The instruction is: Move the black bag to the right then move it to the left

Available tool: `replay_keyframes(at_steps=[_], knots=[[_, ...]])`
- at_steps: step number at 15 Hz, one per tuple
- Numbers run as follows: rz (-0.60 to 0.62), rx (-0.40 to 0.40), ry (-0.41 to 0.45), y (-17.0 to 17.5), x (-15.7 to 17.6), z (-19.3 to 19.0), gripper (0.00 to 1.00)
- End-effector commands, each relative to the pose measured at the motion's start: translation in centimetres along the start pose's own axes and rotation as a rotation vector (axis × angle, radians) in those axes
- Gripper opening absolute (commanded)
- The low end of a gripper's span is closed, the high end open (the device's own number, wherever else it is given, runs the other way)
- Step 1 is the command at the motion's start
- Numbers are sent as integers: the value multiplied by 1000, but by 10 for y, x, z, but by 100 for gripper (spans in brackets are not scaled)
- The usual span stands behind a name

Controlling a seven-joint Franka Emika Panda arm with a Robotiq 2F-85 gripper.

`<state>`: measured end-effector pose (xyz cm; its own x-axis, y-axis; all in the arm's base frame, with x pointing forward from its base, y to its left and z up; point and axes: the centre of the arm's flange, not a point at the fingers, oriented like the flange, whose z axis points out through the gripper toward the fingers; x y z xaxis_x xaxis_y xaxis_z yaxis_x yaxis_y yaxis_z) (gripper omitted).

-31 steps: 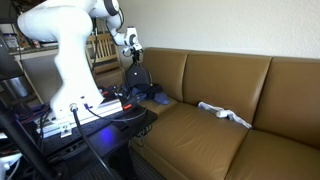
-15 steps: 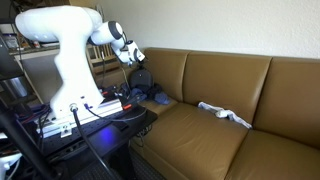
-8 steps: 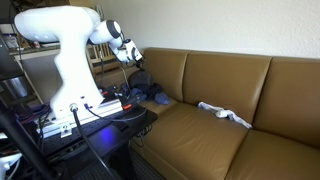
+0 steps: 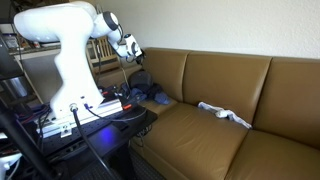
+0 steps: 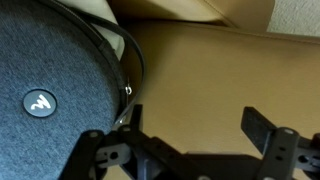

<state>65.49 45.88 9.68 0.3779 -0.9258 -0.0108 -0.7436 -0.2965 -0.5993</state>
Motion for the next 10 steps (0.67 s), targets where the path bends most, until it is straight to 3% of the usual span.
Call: replay_keyframes(at_steps=[1,6,8,9,10], knots=[[120,-127,-60,-19,24,-80,100],[255,-254,-39,-38,46,-147,100],[322,-258,-103,-36,60,-169,100],[267,-214,-58,-70,38,-119,100],[288,-222,-72,-71,42,-129,100]])
